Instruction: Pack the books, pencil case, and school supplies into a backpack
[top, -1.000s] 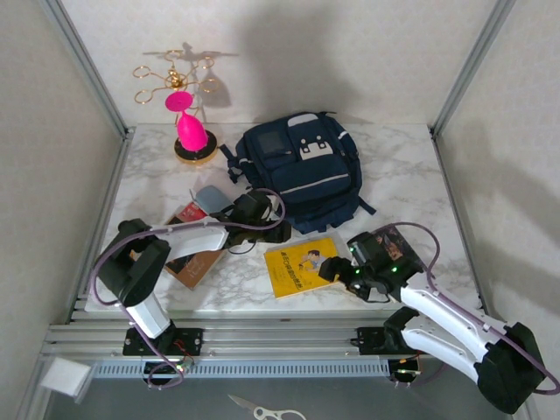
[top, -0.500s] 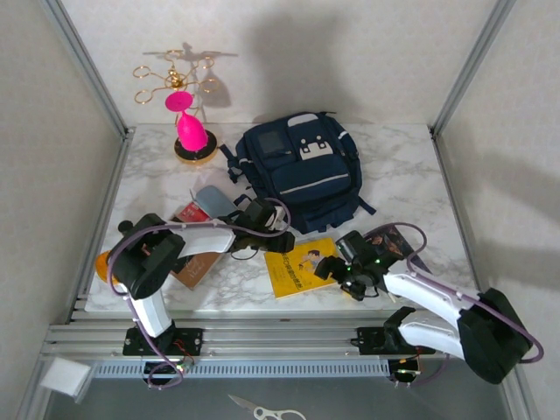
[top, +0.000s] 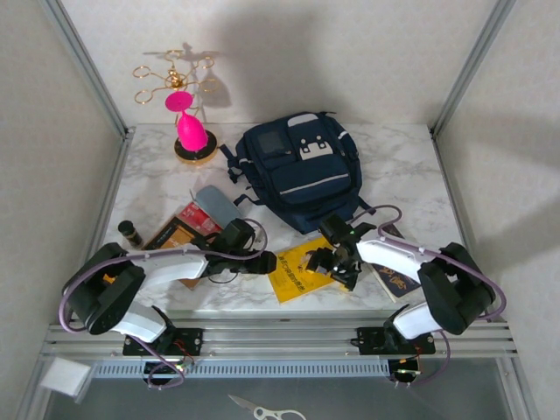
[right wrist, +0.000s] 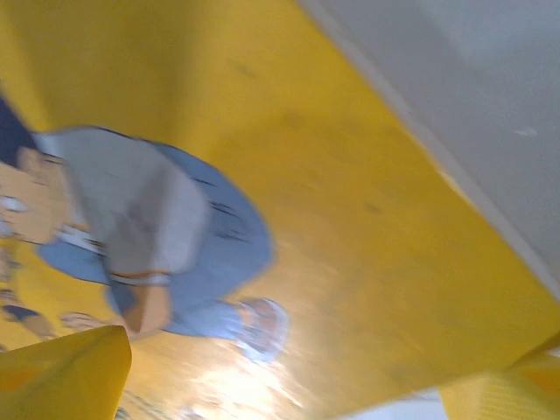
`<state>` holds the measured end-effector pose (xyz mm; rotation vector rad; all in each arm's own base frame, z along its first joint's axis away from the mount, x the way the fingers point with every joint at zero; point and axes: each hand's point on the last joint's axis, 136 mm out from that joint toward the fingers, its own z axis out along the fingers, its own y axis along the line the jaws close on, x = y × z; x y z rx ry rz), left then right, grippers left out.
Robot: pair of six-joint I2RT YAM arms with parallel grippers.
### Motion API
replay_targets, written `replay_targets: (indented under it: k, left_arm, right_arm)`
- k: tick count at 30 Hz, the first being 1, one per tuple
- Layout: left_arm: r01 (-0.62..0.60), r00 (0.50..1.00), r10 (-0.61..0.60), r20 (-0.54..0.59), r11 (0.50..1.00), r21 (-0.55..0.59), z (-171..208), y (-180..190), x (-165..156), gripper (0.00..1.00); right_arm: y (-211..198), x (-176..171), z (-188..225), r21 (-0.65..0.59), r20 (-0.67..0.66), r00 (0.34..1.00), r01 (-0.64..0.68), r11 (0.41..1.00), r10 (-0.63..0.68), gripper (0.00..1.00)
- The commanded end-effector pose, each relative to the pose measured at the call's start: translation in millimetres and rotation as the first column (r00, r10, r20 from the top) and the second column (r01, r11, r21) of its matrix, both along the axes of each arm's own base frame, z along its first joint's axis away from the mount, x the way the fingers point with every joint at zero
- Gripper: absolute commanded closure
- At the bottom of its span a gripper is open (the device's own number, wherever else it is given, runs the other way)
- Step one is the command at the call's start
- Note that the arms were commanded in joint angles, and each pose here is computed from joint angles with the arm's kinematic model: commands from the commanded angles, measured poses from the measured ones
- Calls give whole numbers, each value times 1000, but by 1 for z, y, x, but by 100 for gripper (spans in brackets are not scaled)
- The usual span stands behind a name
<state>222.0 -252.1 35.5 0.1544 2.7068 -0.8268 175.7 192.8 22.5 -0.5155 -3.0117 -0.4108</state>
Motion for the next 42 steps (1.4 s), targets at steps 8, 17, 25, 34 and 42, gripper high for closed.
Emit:
replay_targets:
  k: [8, 17, 25, 34, 42]
  left_arm:
    - [-204, 968, 185, 171, 973, 105, 45, 36, 36, 34]
    - [-229, 964, 211, 164, 968, 103, 35, 36, 96, 30]
    - [-88, 995, 85, 54, 993, 73, -3, 3, 83, 33]
    - [-69, 996, 70, -47, 997, 14, -12, 6, 11, 35]
    - [-203, 978, 201, -61, 979, -20, -5, 33, -22, 36]
  right_arm:
    - [71, 106, 61, 244, 447, 894, -142, 959, 18, 8]
    - [44, 85, 50, 244, 402, 915, -63, 968, -42, 9]
    - [54, 87, 33, 251, 383, 921, -33, 967, -68, 10]
    - [91, 96, 37, 284, 405, 914, -109, 953, -16, 11]
    - [147, 107, 52, 345, 434, 898, -242, 907, 74, 11]
